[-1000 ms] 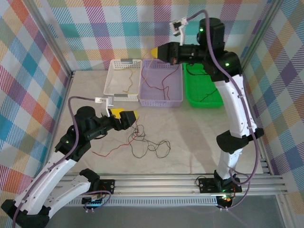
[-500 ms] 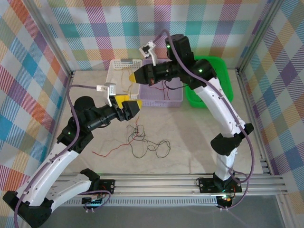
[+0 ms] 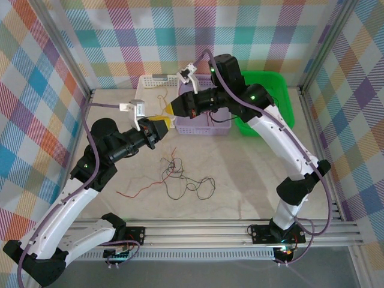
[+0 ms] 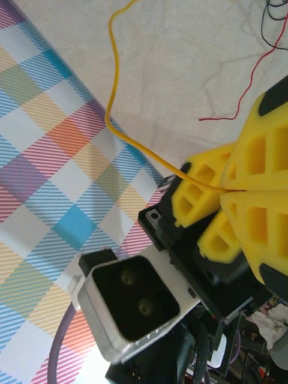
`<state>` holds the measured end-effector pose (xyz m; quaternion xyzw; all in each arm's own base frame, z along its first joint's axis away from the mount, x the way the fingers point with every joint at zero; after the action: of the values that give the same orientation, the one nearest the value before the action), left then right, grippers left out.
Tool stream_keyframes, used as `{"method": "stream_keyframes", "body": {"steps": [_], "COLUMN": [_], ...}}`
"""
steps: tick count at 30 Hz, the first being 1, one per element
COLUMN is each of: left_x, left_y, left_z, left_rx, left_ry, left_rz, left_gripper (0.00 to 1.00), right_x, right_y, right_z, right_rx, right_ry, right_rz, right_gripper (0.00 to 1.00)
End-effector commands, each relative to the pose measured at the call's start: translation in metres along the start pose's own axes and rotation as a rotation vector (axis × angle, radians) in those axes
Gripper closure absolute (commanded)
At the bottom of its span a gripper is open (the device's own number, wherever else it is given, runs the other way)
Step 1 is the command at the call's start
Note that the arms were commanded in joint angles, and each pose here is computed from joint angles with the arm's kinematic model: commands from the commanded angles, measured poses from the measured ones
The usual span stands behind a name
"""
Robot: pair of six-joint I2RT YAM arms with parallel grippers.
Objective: Untangle the cables
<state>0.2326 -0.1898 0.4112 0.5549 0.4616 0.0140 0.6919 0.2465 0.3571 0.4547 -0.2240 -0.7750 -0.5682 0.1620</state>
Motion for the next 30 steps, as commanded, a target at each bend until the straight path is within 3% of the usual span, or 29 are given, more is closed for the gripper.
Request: {"method": "stream_keyframes", "body": {"steps": [1,3,6,7,9,12,21,28,30], "left_x": [-0.008,-0.01,-0.019,-0.022,-0.023,-0.022,-0.019,-0.016,-0.016], "left_y": [0.012,0.012,0.012,0.01,0.009,0.006,0.009,0.022,0.028], "left_z": [-0.003,-0.004,-0.005,-0.006,-0.006,-0.002,0.002,-0.003,-0.003], "left_rx": [-0.034,-0.035,-0.024,-0.016,-0.007,0.014,0.018,-0.029,-0.039], "left_ry": [-0.014,-0.029,-0.081,-0.1,-0.114,-0.119,-0.09,-0.019,0.005], "left_rz": [0.029,0.032,0.036,0.04,0.04,0.039,0.053,0.079,0.097], "left_gripper": [0.95,0.87,0.47,0.4,0.39,0.45,0.98,1.0,1.0], "right_x": [0.021,0.021,0.019,0.018,0.018,0.019,0.022,-0.002,-0.017], "right_y": [0.009,0.01,0.009,0.009,0.009,0.009,0.005,-0.009,-0.014], "right_z": [-0.009,-0.01,-0.009,-0.008,-0.008,-0.008,-0.008,-0.01,-0.015], "right_rx": [-0.043,-0.045,-0.045,-0.043,-0.041,-0.042,-0.043,-0.029,-0.049], "right_ry": [0.057,0.055,0.046,0.047,0.049,0.056,0.072,-0.049,-0.08], "right_rz": [-0.043,-0.043,-0.041,-0.039,-0.037,-0.035,-0.026,-0.008,0.027], "right_gripper": [1.0,1.0,1.0,1.0,1.0,1.0,1.0,1.0,0.92]}}
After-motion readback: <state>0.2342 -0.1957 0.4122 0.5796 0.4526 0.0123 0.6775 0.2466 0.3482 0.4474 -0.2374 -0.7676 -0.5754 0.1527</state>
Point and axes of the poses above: each hand's point on the last joint's axis, 136 mm out from that joint toward the fingers, its own z axis out along the fingers, its own x axis along the line the jaws close on, y = z × x, the point moved 3 cm from there along -z, back along the fingers, and after that the axes turned 10 degrees about -z, right-handed, at the moved point
